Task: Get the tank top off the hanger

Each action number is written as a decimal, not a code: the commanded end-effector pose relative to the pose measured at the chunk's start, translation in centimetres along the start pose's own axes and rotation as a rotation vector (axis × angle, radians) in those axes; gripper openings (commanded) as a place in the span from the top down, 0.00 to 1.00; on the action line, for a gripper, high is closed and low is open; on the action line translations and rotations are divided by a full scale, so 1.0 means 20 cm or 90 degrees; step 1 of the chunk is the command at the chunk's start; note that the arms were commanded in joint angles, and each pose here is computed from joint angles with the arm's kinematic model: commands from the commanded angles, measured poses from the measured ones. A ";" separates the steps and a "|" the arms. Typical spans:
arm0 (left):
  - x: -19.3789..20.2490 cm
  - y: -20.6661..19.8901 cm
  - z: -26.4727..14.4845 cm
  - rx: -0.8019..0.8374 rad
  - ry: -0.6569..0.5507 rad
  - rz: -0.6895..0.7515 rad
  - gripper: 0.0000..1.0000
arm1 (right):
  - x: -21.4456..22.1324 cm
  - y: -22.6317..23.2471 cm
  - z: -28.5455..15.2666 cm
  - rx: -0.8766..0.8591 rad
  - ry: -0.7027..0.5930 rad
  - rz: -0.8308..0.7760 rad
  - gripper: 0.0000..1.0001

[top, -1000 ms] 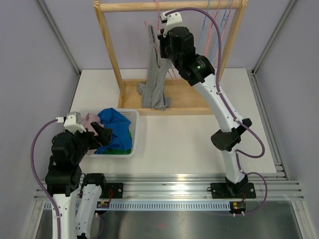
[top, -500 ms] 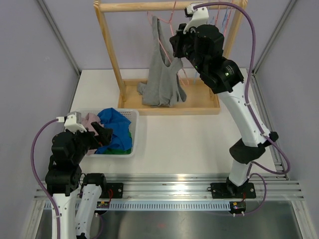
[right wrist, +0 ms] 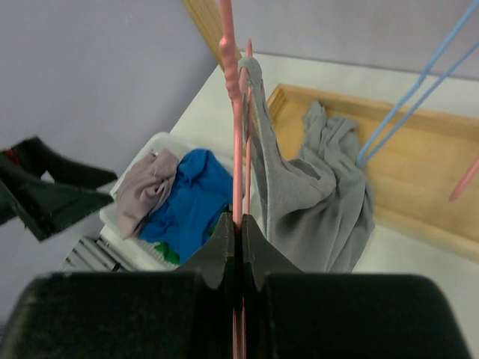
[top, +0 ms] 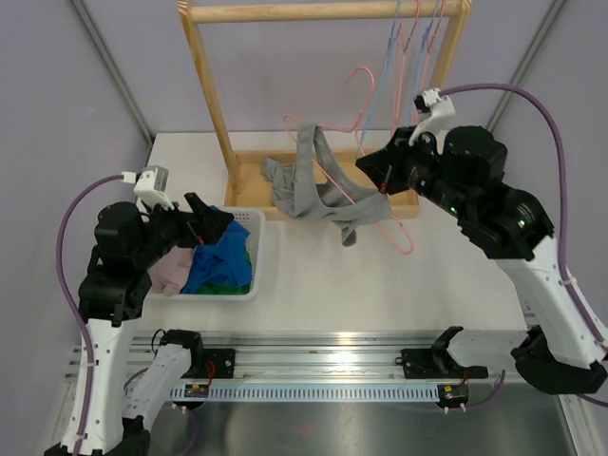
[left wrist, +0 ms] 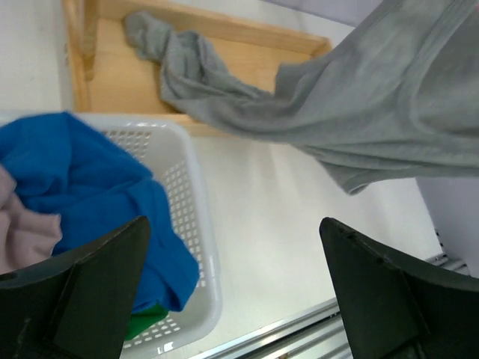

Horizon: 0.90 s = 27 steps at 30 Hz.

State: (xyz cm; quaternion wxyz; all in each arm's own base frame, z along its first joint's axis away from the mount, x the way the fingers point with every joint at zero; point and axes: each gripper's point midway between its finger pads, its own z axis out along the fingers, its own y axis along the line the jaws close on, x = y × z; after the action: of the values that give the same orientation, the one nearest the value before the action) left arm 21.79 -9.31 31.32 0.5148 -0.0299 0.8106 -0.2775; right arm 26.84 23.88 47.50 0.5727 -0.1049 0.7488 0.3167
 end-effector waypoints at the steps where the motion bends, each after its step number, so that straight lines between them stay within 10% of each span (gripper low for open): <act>1: -0.17 -0.23 -0.01 0.098 -0.038 0.032 0.01 | 0.06 0.06 -0.27 -0.052 0.014 0.068 1.00; 13: 0.10 -0.75 0.20 0.159 -0.002 0.120 0.01 | 0.65 -0.13 -0.71 -0.074 0.085 0.097 1.00; 27: 0.42 -1.23 0.31 0.234 -0.004 0.233 0.18 | 0.70 -0.08 -0.98 -0.156 0.055 0.128 1.00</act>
State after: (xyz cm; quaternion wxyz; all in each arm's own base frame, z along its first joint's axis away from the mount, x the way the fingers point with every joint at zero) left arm 15.65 -34.67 29.94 0.5044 0.2524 0.7664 -0.3076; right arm 8.78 13.55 35.73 0.4999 -0.1040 0.7450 0.4293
